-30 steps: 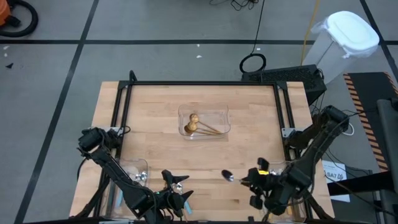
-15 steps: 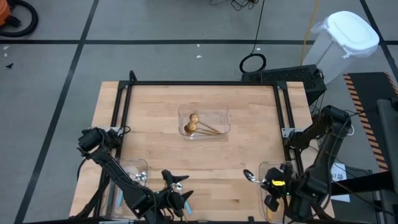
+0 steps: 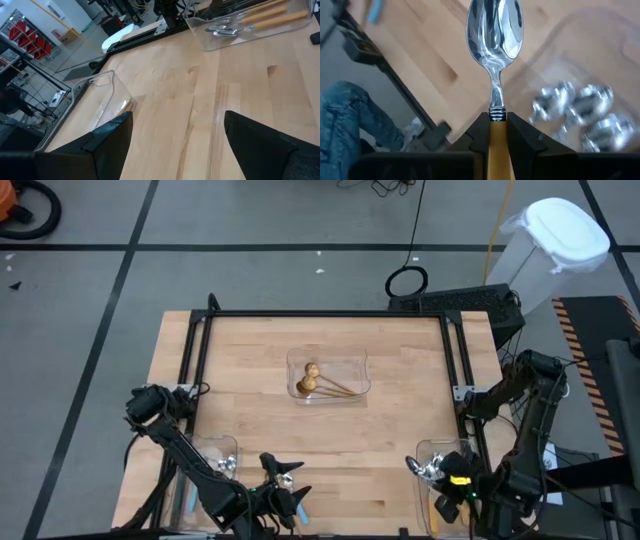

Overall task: Sort silverware by color (type)
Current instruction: Put the yellow spoon into the bottom right transparent bin

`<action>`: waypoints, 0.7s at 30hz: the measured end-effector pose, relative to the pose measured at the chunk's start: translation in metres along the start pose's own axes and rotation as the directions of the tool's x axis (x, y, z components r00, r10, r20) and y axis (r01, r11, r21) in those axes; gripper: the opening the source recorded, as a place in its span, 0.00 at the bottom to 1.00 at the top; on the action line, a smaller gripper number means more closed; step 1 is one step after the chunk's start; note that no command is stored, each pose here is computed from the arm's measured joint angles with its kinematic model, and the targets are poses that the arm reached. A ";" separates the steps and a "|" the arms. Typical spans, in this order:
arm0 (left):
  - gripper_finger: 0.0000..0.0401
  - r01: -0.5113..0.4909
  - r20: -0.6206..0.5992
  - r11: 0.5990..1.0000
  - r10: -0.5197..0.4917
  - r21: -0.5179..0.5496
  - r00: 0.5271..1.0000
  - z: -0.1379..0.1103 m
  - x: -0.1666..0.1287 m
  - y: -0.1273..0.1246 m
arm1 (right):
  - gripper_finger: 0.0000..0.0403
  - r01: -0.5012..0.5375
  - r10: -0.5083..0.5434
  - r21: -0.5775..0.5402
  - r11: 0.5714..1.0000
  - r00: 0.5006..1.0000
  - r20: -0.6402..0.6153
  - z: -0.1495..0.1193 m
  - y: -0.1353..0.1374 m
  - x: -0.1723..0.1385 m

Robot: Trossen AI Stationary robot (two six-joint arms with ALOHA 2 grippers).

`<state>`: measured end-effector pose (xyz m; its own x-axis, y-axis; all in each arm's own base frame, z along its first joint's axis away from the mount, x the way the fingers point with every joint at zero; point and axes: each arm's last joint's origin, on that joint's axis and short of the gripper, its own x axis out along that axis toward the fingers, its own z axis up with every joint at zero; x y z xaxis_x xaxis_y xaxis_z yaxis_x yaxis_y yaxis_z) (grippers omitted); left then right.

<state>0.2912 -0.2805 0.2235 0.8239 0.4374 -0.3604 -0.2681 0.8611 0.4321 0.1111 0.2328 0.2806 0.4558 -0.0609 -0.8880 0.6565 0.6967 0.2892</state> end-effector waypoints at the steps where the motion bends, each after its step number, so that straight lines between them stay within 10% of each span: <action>1: 0.78 0.000 0.000 1.000 0.000 0.000 1.000 0.000 0.000 0.000 | 0.10 0.012 -0.012 0.006 1.000 1.000 -0.020 -0.002 -0.001 0.000; 21: 0.78 0.000 0.000 1.000 0.000 -0.002 1.000 0.000 0.000 0.000 | 0.09 0.401 -0.390 0.056 0.914 0.909 -0.146 -0.027 -0.010 0.026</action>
<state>0.2914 -0.2803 0.2235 0.8238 0.4375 -0.3604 -0.2690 0.8615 0.4307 0.1002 0.2429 0.2449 0.0708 -0.2225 -0.9724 0.8168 0.5725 -0.0716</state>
